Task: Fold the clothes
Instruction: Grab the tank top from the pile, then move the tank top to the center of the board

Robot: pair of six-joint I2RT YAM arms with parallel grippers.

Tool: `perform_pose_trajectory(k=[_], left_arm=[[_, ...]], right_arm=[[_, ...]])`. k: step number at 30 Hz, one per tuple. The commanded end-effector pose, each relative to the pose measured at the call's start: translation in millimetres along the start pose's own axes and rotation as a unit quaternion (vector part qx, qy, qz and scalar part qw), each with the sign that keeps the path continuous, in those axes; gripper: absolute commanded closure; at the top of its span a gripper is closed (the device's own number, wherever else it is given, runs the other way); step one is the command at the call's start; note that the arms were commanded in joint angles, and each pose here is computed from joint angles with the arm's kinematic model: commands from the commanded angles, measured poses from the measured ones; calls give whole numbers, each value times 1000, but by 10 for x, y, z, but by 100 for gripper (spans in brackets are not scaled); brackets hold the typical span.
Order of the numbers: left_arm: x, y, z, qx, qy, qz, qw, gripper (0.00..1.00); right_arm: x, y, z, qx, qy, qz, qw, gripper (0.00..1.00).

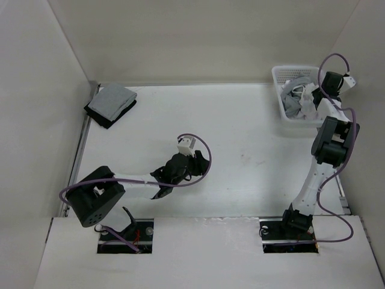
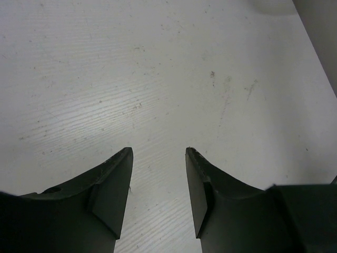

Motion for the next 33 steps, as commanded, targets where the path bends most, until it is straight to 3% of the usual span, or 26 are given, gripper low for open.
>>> perform_pose_trajectory(k=[1,4,9,15,22,25,27,33], left_arm=[[30,-123,-79,-16,27,-28,999,57],[23,-132,-82,-17,28,-30,999,57],[-9,-164,-103,-21,34,-37,999,57],[-106,-294,-79,-35,35,-60,997,58],[-377,-608,185,-80,-1,-114,990,58],[-508,-682,415,-114,-39,-131,984,58],[-605,-700,591,-138,-66,-141,978,57],[-880,-620,1029,-178,-145,-154,961,57]], right_arm=[[-301,-325,371,21,-96,-71,993,100],[-695,-444,581,26,-146,-101,984,100],[-1847,-607,986,49,-264,-142,953,100],[-3427,-612,1375,73,-426,-135,892,100],[-5133,-659,1581,70,-591,-85,799,99],[-5347,-435,1564,58,-612,-40,788,98],[-5300,-32,1493,44,-607,11,794,97],[-4594,1442,1066,23,-525,170,834,94]])
Point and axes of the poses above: each gripper's point midway between its finger pads, its own x axis out along the fingers, its own z axis along the line the jaws close on, y = z × x, the point moved 9 cm from there along -x, back along the fingers, and after that the axes turned 15 degrees about x, right-handed, at the moved point
